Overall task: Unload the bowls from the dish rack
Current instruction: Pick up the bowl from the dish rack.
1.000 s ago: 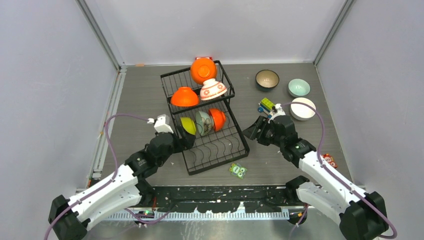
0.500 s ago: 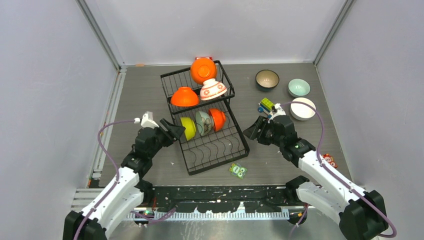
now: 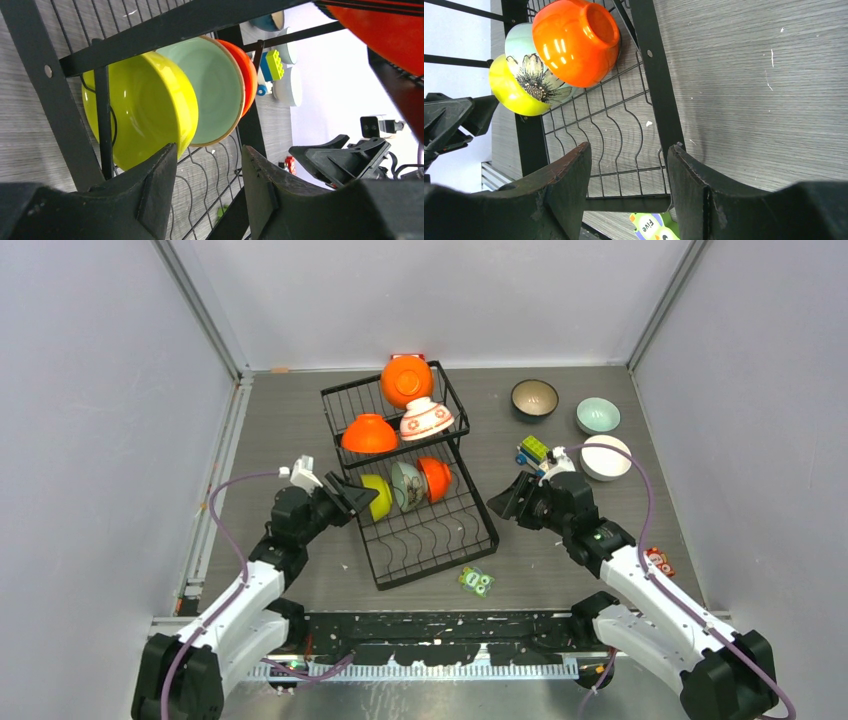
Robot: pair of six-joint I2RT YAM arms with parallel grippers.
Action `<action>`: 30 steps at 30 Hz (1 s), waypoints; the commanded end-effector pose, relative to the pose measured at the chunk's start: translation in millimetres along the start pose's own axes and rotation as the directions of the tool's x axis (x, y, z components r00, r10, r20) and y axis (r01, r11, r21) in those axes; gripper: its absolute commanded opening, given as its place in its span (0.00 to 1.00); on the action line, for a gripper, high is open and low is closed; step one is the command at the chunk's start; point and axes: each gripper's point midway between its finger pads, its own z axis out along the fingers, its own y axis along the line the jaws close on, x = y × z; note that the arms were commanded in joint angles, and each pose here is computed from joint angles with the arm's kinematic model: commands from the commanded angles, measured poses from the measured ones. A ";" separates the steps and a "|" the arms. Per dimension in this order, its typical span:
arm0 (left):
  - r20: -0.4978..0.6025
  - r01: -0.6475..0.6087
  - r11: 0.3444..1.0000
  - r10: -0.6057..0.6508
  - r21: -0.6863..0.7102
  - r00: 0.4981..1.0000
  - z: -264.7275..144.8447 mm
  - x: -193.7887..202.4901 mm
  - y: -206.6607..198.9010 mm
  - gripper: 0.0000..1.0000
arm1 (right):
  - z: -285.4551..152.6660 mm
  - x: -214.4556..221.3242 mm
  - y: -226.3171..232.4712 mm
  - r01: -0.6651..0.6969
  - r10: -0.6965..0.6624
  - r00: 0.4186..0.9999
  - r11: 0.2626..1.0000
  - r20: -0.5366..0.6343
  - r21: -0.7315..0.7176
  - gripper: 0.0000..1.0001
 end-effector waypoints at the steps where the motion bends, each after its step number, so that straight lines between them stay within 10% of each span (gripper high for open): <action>1: 0.006 0.007 0.999 -0.007 0.037 1.000 1.3 -1.7 -5.4 0.52 | -1.2 -3.9 0.8 0.028 -0.027 0.999 1.000 0.023 -0.004 0.62; 30: -0.005 0.030 0.995 -0.030 0.095 1.000 18.9 6.4 7.4 0.43 | -2.7 2.2 -2.1 0.028 -0.028 1.000 1.000 0.008 -0.006 0.61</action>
